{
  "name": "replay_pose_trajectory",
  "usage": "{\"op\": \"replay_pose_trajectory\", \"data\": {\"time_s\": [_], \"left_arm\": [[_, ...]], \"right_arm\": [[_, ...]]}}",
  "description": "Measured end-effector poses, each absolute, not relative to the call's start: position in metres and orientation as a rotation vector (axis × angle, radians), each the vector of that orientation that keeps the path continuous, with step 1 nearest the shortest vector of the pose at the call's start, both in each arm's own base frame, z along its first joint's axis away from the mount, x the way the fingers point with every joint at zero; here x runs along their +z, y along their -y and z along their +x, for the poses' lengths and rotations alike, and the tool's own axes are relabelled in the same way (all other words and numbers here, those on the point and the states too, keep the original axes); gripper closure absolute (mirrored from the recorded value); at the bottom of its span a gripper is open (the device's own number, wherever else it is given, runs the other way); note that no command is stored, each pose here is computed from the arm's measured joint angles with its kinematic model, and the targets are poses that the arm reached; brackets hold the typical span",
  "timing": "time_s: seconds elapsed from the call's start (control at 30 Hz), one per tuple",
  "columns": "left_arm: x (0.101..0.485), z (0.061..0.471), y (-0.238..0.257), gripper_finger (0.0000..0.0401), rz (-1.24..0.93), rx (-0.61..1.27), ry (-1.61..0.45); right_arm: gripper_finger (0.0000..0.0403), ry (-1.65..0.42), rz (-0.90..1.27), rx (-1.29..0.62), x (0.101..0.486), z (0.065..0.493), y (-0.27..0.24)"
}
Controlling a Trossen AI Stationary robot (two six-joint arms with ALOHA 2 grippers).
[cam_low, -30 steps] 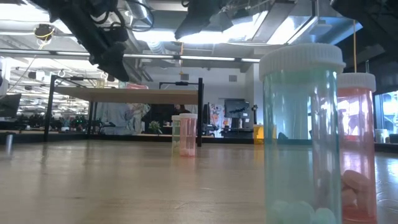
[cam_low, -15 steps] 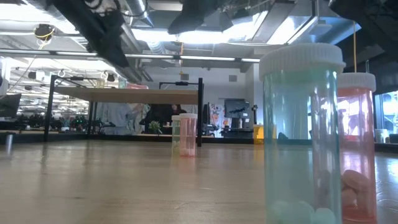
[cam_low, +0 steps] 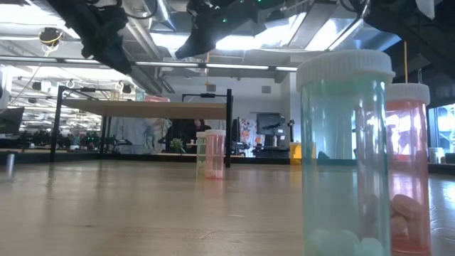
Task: Pick and place medicine bottles onto shelf by color
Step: Put the top right small red pill bottle on the shelf
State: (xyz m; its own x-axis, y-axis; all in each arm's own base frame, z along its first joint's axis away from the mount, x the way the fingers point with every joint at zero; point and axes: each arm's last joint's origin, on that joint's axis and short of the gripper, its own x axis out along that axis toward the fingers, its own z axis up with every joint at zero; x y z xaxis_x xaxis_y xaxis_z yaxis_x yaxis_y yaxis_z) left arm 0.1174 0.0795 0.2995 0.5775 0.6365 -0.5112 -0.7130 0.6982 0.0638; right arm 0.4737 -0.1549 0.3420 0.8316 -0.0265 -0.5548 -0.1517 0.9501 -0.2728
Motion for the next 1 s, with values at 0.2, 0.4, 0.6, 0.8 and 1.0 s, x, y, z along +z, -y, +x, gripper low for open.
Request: {"op": "replay_pose_trajectory", "data": {"time_s": [0.2,0.4,0.6,0.8,1.0], "left_arm": [[0.299,0.118,-0.079,0.027,-0.127,0.778,-0.547],[0.299,0.118,-0.079,0.027,-0.126,0.777,-0.548],[0.299,0.118,-0.079,0.027,-0.126,0.777,-0.548],[0.299,0.118,-0.079,0.027,-0.126,0.777,-0.548],[0.299,0.118,-0.079,0.027,-0.127,0.778,-0.547]], "right_arm": [[0.0216,-0.615,-0.285,0.122,0.339,0.471,0.153],[0.0216,-0.654,-0.226,0.184,0.334,0.463,0.162],[0.0216,-0.648,-0.232,0.162,0.335,0.462,0.166],[0.0216,-0.656,-0.239,0.141,0.335,0.462,0.166],[0.0216,-0.657,-0.24,0.14,0.335,0.462,0.166]]}}
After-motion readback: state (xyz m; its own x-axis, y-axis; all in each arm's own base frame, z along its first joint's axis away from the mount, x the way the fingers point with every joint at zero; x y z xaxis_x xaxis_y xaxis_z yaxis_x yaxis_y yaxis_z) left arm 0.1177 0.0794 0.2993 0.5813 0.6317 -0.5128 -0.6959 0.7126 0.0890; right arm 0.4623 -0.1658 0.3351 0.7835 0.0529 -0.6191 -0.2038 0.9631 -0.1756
